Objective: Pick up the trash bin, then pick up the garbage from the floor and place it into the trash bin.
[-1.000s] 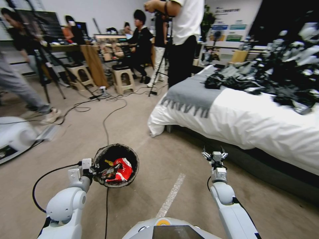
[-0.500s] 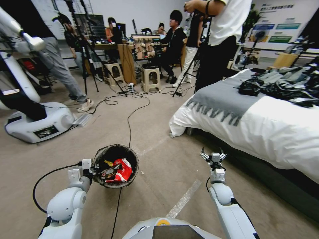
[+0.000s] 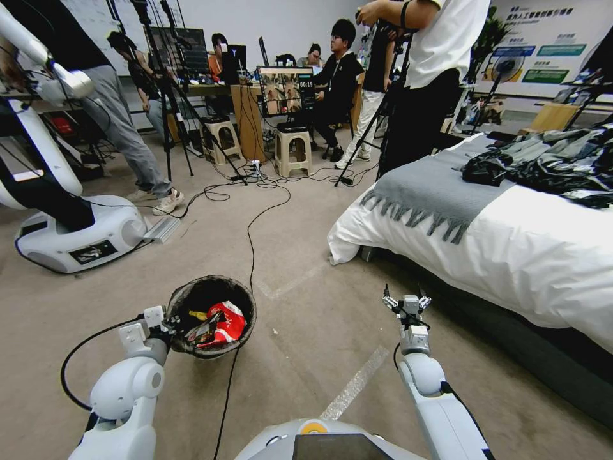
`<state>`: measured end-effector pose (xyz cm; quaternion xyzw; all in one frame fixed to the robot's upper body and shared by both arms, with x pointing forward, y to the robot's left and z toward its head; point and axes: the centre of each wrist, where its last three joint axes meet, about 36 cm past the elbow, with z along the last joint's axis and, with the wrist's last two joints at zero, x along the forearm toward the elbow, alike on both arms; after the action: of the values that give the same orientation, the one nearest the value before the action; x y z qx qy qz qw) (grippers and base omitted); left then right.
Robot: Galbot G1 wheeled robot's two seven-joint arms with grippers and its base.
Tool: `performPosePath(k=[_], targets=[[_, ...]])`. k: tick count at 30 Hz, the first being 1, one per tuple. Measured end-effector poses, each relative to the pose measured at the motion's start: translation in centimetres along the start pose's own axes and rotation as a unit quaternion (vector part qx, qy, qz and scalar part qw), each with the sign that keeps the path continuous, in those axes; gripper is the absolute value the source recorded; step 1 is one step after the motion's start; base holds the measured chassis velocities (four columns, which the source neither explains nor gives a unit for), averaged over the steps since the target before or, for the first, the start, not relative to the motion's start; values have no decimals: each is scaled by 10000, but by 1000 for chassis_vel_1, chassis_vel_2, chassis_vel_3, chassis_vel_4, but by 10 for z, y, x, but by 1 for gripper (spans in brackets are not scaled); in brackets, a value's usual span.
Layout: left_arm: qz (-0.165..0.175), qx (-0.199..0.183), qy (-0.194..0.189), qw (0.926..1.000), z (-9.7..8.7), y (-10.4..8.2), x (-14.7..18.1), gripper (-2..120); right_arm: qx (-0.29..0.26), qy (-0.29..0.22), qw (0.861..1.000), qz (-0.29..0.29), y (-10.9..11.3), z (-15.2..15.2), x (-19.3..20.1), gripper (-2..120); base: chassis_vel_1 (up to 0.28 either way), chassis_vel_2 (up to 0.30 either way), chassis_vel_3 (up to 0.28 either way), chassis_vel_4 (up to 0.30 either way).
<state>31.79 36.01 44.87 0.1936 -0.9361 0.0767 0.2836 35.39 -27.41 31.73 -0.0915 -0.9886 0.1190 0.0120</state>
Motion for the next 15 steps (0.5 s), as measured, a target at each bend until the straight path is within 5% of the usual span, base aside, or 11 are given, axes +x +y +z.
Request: performPosePath(k=[15], targets=[[-752,939,842,9892,21,16,-41,0,24,5,10000,3,2,3,4,100,0,0,0,0]])
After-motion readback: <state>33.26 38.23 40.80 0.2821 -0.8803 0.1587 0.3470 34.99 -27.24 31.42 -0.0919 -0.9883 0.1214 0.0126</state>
